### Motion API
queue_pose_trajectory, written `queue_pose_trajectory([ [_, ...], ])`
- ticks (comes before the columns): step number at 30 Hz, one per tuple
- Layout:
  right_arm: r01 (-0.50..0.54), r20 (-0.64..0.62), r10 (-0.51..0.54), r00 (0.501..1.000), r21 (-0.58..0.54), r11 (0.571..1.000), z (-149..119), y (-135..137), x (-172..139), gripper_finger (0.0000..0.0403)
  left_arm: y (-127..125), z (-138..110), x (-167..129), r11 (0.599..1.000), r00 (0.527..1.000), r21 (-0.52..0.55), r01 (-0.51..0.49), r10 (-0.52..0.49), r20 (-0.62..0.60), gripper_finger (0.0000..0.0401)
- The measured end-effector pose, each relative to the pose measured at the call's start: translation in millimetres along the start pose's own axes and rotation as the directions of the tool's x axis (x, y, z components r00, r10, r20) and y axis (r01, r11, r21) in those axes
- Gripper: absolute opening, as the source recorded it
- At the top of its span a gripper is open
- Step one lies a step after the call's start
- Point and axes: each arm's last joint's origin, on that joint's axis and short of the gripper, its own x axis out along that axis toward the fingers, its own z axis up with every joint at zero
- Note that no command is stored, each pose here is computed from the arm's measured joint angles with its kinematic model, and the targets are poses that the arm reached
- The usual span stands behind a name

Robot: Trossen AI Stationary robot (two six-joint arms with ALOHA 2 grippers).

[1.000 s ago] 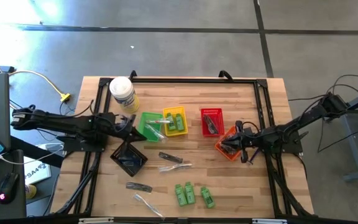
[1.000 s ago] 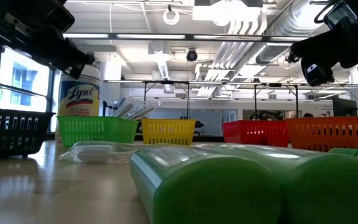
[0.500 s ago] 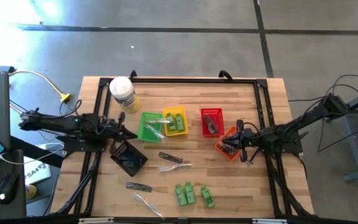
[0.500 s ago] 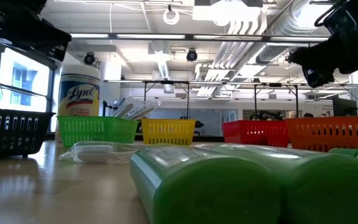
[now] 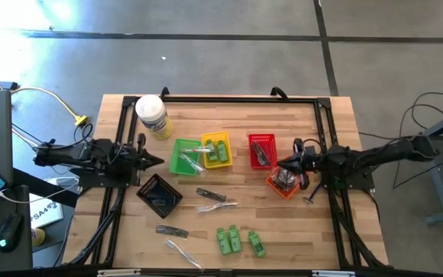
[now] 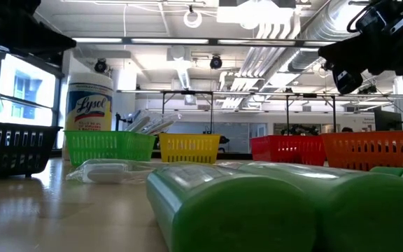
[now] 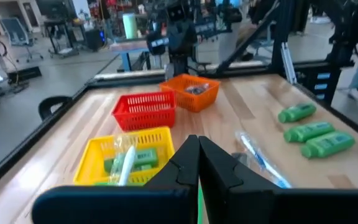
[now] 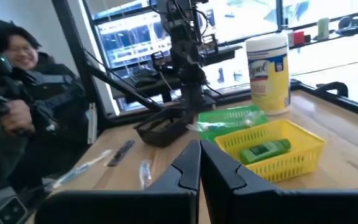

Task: Pick & Place Travel size toiletries
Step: Put the right green shampoo into yellow basket

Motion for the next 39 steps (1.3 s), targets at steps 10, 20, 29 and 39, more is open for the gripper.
queue_pose_trajectory([
  [10,0.017,-0.039,-0.014,0.999,0.082,0.997,-0.3,-18.0,0.9,0.0002,-2.4,-3.7,4.0,0.998,0.998,0.024,0.056,-0.055,-0.01,0.0],
  [20,-0.025,-0.036,0.027,0.999,0.059,0.998,1.1,-18.5,0.8,0.0002,-3.1,2.4,5.5,0.996,0.995,0.049,0.077,-0.079,0.055,0.0],
  [29,-0.04,-0.001,0.04,0.999,-0.046,0.998,4.5,-17.6,0.8,0.0002,-3.6,-5.4,5.6,0.996,0.996,0.01,0.087,-0.086,-0.024,0.0],
  [39,0.014,-0.008,-0.014,1.0,-0.064,0.998,2.7,-19.4,2.1,0.0002,-4.7,-26.7,13.4,0.999,0.997,-0.016,0.035,-0.036,-0.07,0.0],
])
